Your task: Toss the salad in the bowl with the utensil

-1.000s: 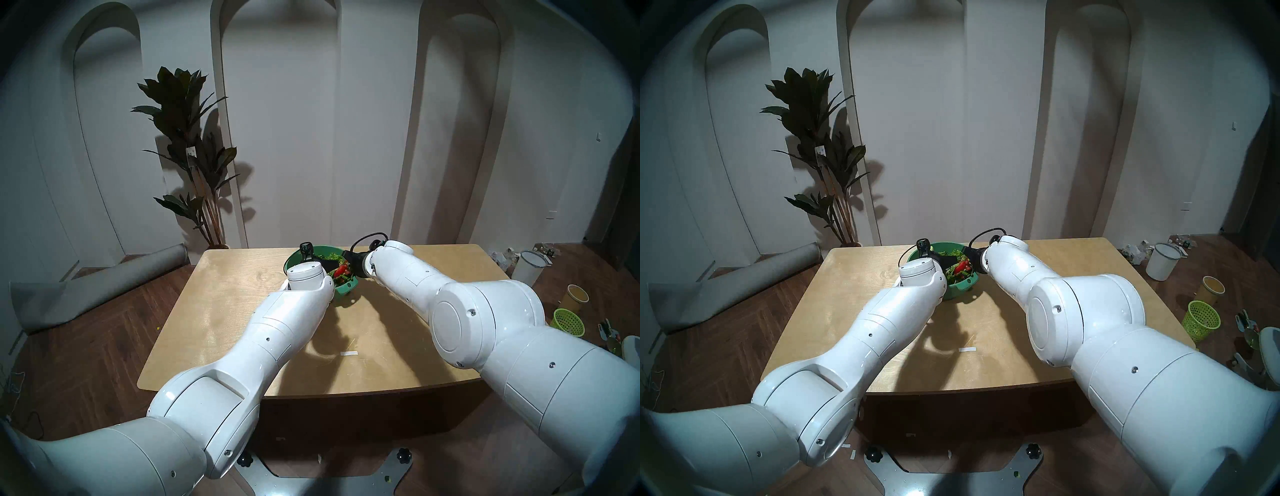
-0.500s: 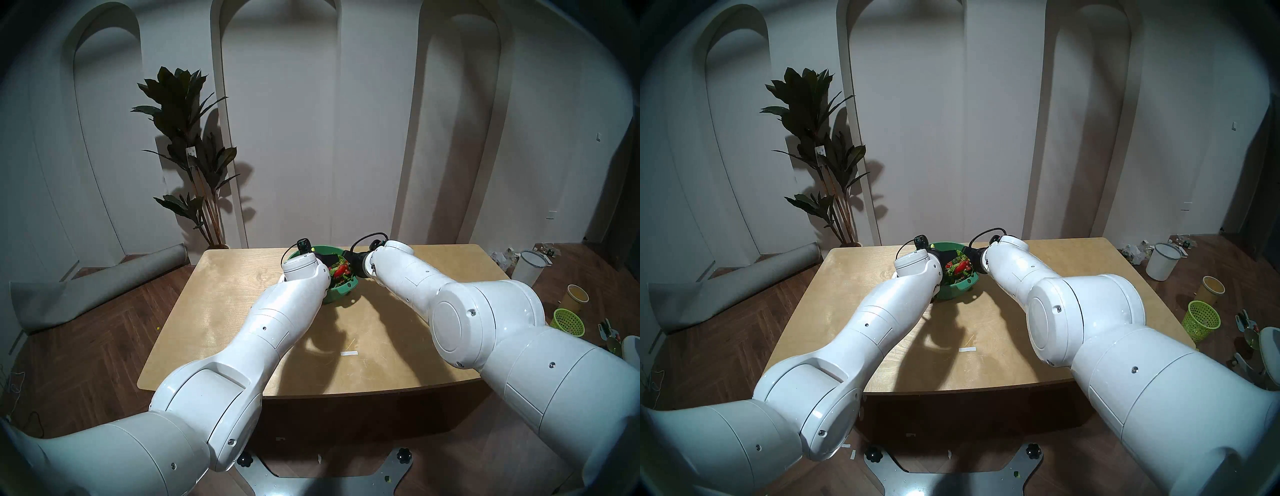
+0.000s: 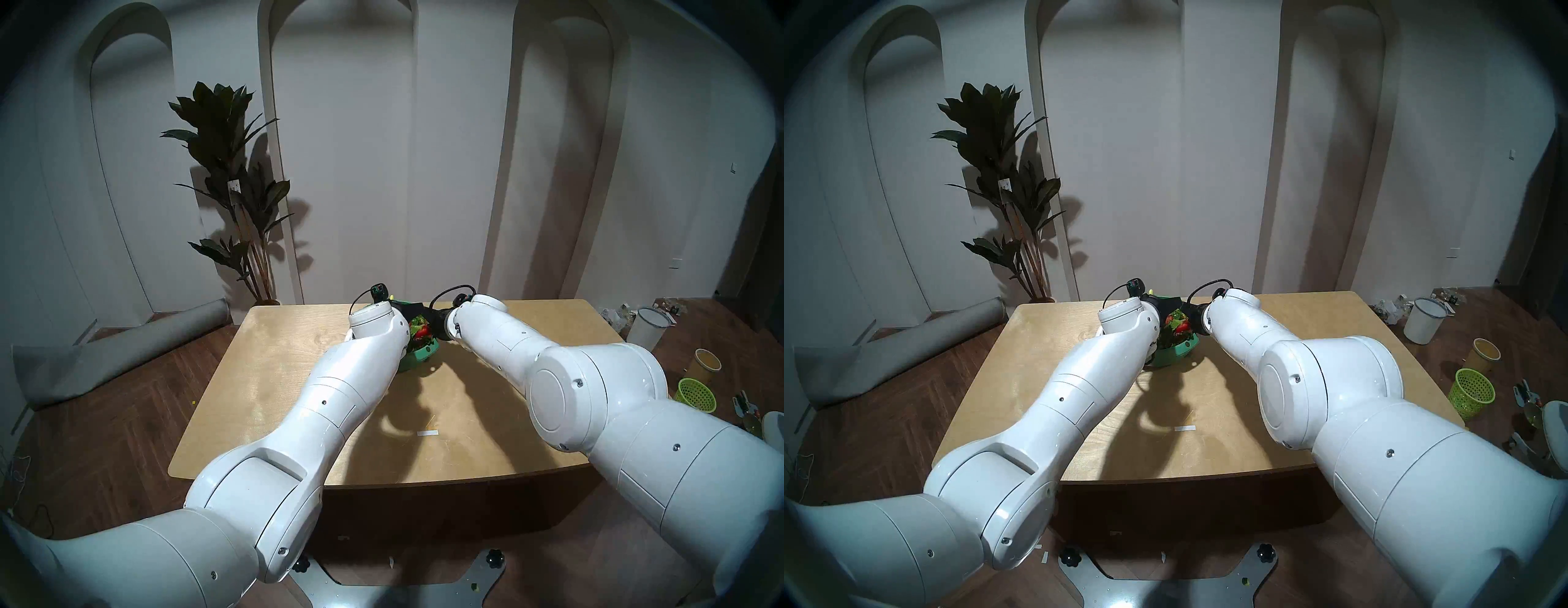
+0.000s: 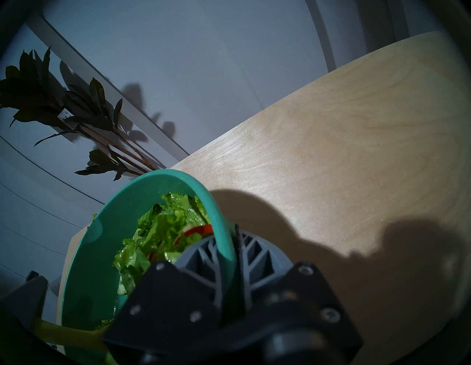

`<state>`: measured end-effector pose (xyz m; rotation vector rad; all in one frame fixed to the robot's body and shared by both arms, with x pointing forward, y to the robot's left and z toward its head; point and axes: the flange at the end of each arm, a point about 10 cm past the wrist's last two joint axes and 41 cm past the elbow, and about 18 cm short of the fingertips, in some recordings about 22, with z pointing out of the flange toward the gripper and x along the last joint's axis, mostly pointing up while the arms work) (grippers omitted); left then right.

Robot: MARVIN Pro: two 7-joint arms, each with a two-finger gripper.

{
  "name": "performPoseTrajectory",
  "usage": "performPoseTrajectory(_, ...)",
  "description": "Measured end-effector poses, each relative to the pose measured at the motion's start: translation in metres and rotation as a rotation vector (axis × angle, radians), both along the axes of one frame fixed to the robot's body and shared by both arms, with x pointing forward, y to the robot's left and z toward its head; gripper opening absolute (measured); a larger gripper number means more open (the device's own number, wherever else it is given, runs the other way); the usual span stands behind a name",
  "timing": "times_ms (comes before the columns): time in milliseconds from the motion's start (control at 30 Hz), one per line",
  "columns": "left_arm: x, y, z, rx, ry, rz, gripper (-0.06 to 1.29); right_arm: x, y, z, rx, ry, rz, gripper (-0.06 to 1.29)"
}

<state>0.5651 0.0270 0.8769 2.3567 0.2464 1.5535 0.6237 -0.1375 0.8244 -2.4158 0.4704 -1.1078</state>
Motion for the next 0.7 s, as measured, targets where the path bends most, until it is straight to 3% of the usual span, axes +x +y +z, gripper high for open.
performPoseTrajectory(200, -0.012, -0.01, 0.01, 0.091, -0.146, -0.024, -0.03, 0.0, 0.0, 0.0, 0.0, 0.0, 0.0, 0.1)
performPoseTrajectory(433, -0.031, -0.011, 0.007, 0.16, -0.274, -0.025, -0.03, 0.0, 0.0, 0.0, 0.0, 0.0, 0.0, 0.1)
performPoseTrajectory(700, -0.048, -0.003, 0.004, 0.191, -0.363, -0.015, -0.03, 0.0, 0.0, 0.0, 0.0, 0.0, 0.001, 0.1)
